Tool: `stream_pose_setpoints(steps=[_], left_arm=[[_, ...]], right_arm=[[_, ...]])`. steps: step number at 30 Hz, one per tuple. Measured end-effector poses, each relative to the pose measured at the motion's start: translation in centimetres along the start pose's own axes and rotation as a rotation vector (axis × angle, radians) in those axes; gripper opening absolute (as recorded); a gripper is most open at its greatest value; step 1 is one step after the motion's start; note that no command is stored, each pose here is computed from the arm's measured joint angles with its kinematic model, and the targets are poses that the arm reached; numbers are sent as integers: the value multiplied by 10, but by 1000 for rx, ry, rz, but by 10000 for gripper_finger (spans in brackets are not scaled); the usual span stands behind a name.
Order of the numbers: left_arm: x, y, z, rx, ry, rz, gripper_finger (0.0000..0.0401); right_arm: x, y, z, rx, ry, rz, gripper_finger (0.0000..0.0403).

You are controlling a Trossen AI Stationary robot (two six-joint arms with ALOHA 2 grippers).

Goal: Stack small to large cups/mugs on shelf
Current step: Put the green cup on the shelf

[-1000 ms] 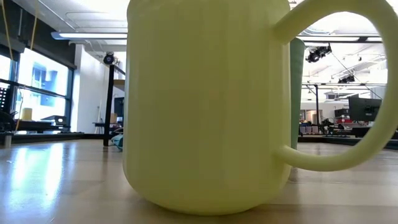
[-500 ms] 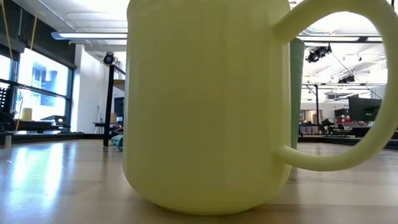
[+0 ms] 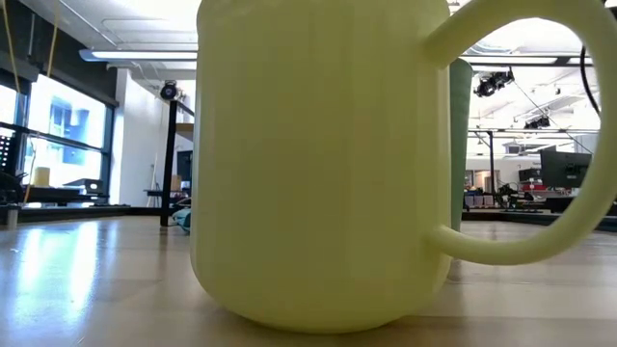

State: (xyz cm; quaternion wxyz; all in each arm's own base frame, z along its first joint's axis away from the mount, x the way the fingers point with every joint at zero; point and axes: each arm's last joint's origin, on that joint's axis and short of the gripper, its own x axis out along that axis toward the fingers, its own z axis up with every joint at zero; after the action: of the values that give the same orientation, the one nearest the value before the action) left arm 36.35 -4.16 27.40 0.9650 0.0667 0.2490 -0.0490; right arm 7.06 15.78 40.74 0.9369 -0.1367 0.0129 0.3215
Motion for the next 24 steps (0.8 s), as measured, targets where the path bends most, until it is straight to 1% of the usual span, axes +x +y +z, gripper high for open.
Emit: stream_pose_setpoints(steps=[4, 6, 8, 10, 12, 14, 16, 17, 20, 22, 24], left_arm=[[8, 0, -6, -17, 29, 5, 150], [16, 3, -9, -27, 27, 12, 150], [23, 5, -16, -48, 78, 14, 150], [33, 7, -17, -59, 82, 15, 150], [36, 7, -17, -71, 102, 10, 150], [44, 7, -12, -75, 86, 13, 150], [49, 7, -15, -76, 125, 10, 150], [53, 7, -13, -75, 121, 9, 150], [55, 8, -6, -69, 119, 7, 150], [57, 8, -3, -69, 113, 7, 150], [58, 8, -5, -69, 127, 6, 150]], right_arm=[[-4, 4, -14, 17, -63, 129, 83], [-6, 5, -20, 23, -82, 160, 83], [-8, 4, -25, 35, -93, 164, 83], [-10, 4, -29, 57, -101, 167, 83], [-12, 4, -33, 70, -110, 172, 83], [-13, 4, -36, 88, -120, 197, 83], [-13, 6, -39, 90, -126, 227, 83], [-13, 7, -40, 92, -126, 246, 83], [-13, 8, -43, 107, -100, 294, 83], [-16, 7, -46, 105, -82, 290, 83], [-22, -1, -46, 118, -87, 241, 83]])
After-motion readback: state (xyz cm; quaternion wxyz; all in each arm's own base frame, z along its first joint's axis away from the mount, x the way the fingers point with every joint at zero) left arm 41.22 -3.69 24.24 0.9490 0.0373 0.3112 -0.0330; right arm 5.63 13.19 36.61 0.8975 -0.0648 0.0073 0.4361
